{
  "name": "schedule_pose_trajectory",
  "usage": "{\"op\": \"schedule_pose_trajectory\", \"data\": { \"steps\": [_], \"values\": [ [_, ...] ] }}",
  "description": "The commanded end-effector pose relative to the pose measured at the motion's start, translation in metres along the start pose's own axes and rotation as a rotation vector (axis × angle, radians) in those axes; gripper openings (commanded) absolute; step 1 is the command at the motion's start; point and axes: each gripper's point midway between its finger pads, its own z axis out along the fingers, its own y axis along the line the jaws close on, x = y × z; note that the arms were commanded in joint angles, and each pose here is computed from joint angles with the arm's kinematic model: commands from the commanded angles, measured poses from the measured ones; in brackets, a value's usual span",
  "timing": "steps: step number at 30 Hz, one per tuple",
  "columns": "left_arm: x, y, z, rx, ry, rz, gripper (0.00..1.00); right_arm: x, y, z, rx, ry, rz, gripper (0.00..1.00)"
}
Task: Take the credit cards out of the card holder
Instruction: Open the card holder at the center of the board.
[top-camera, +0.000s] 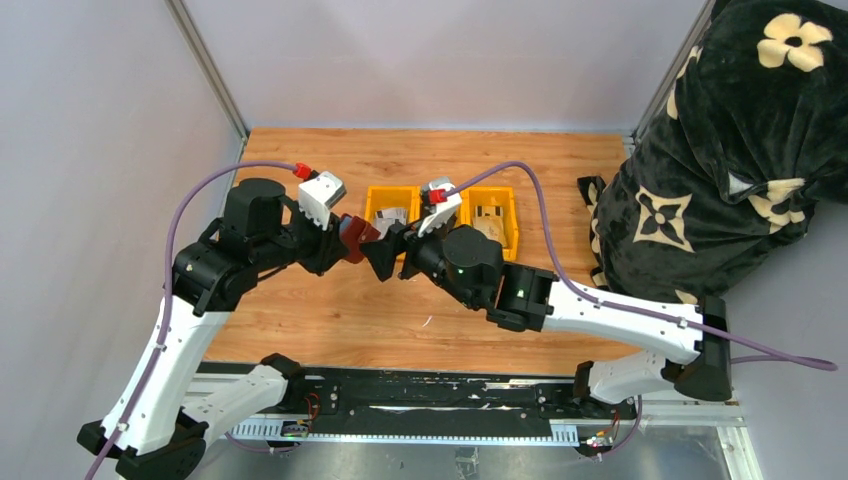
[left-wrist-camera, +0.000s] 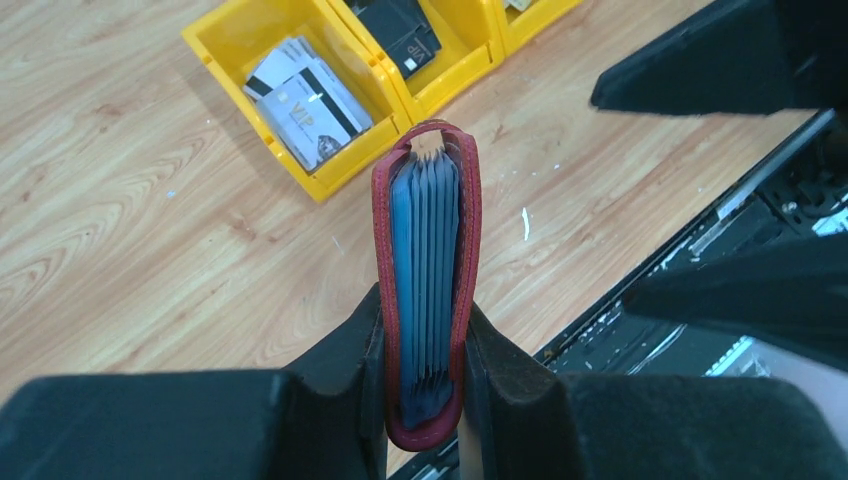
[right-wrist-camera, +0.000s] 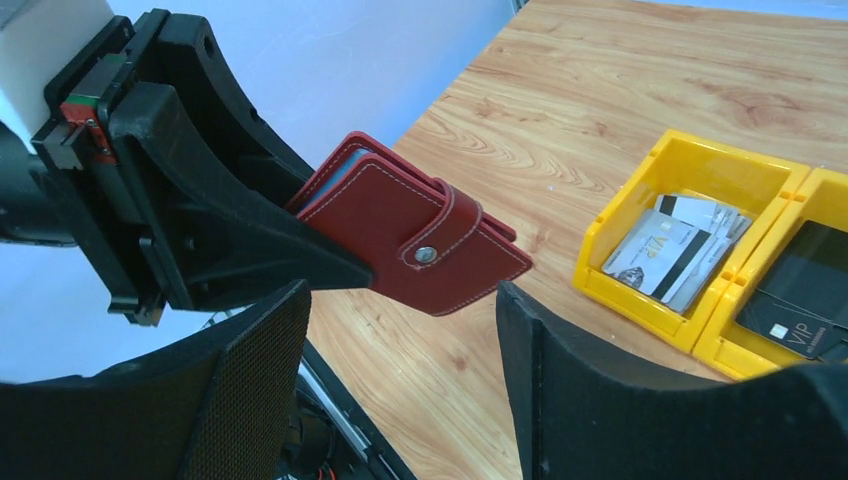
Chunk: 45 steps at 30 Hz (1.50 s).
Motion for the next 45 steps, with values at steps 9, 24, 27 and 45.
{"op": "schedule_pose_trajectory", "data": {
  "steps": [9,24,27,45],
  "values": [
    [-0.025,-0.008,-0.002,0.029,-0.105,-0.061,0.0,-0.001,0.004,0.02,0.067,0.002,-0.007,0.51],
    [-0.032,-0.021,-0.006,0.096,-0.118,-0.082,0.0,0.003,-0.009,0.044,0.19,0.014,-0.119,0.41],
    [-0.033,-0.022,-0.006,0.098,-0.121,-0.08,0.0,0.011,-0.017,0.044,0.225,0.037,-0.145,0.35],
    [-0.039,-0.024,-0.016,0.099,-0.149,-0.065,0.0,-0.001,-0.059,0.026,0.392,0.004,-0.188,0.0]
  ]
}}
